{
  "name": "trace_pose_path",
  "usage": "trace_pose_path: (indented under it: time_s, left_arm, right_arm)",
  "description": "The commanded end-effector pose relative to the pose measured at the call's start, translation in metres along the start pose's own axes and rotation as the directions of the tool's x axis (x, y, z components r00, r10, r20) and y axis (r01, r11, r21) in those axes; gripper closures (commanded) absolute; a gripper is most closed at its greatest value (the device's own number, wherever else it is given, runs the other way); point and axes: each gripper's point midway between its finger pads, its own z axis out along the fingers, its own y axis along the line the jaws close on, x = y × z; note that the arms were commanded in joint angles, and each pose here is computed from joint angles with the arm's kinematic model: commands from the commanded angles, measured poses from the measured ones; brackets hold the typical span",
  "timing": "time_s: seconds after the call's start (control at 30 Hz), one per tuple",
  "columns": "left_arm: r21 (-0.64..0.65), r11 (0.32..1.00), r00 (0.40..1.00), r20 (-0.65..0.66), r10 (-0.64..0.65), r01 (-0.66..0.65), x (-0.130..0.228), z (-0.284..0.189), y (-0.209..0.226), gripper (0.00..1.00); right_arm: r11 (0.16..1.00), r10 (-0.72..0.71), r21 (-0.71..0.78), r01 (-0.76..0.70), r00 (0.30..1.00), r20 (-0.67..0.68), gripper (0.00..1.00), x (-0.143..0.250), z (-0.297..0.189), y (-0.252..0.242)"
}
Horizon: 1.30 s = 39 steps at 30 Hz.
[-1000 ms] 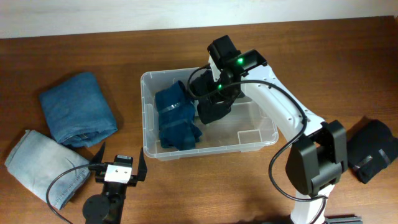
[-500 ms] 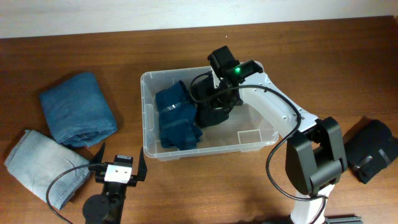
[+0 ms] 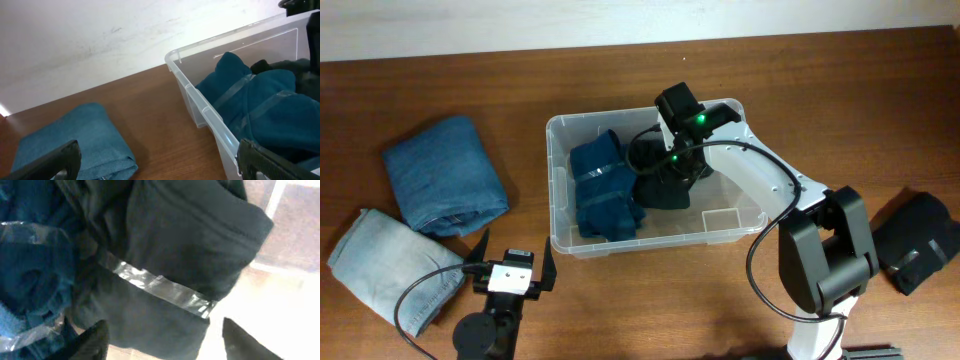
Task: Pack container
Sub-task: 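Carry the black bundle into the box beside the teal bundle, release, then withdraw the right gripper from the box toward the right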
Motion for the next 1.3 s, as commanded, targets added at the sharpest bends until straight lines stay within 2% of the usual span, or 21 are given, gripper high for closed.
trace_pose_path:
  time_s: [0.0, 0.07, 0.13, 0.43, 0.5, 0.63, 0.67, 0.7, 1.0, 1.1, 1.2, 1.27]
  left_arm:
    - [0.0, 1.0, 1.0, 0.001, 0.019, -0.019, 0.002, 0.0, -0.001, 0.01]
    - [0.0, 1.0, 1.0, 0.001, 0.019, -0.019, 0.002, 0.0, -0.001, 0.01]
    - [0.0, 1.0, 1.0, 0.001, 0.019, -0.019, 0.002, 0.0, -0.001, 0.01]
    - [0.0, 1.0, 1.0, 0.001, 0.019, -0.019, 0.002, 0.0, -0.001, 0.01]
    - [0.0, 1.0, 1.0, 0.001, 0.019, -0.019, 0.002, 0.0, -0.001, 0.01]
    - [0.0, 1.0, 1.0, 0.001, 0.019, -0.019, 0.002, 0.0, -0.001, 0.01]
    - [0.0, 1.0, 1.0, 0.001, 0.019, -0.019, 0.002, 0.0, -0.001, 0.01]
    - [0.0, 1.0, 1.0, 0.001, 0.019, -0.019, 0.002, 0.0, -0.001, 0.01]
    - [0.0, 1.0, 1.0, 0.001, 0.019, -0.019, 0.002, 0.0, -0.001, 0.01]
    - [0.0, 1.0, 1.0, 0.001, 0.019, -0.019, 0.002, 0.0, -0.001, 0.01]
    - [0.0, 1.0, 1.0, 0.001, 0.019, -0.019, 0.002, 0.0, -0.001, 0.01]
    - [0.0, 1.0, 1.0, 0.001, 0.019, -0.019, 0.002, 0.0, -0.001, 0.01]
  right_arm:
    - [0.996, -0.073, 0.054, 0.072, 0.997, 0.014, 0.15, -0.005, -0.002, -0.012]
    - [0.995, -0.081, 0.056, 0.08, 0.997, 0.02, 0.05, -0.009, -0.006, -0.015]
    - [0.995, -0.085, 0.057, 0.083, 0.996, 0.027, 0.01, -0.013, -0.012, -0.017]
    - [0.993, -0.102, 0.057, 0.099, 0.993, 0.062, 0.0, -0.033, -0.052, -0.014]
    - [0.993, -0.102, 0.057, 0.099, 0.993, 0.057, 0.13, -0.032, -0.052, -0.014]
    - [0.993, -0.1, 0.063, 0.097, 0.994, 0.049, 0.82, -0.03, -0.048, -0.016]
    - [0.993, -0.101, 0.066, 0.097, 0.994, 0.049, 0.92, -0.03, -0.047, -0.016]
    - [0.993, -0.101, 0.066, 0.097, 0.994, 0.049, 0.96, -0.03, -0.046, -0.016]
    - [0.994, -0.098, 0.049, 0.096, 0.994, 0.042, 0.96, -0.024, -0.029, -0.016]
    - [0.995, -0.096, 0.029, 0.094, 0.992, 0.082, 0.96, -0.032, -0.058, -0.011]
    - [0.997, -0.064, 0.045, 0.058, 0.986, 0.152, 0.95, -0.04, -0.118, -0.022]
    - [0.998, 0.011, 0.064, -0.023, 0.982, 0.189, 0.95, -0.041, -0.156, -0.044]
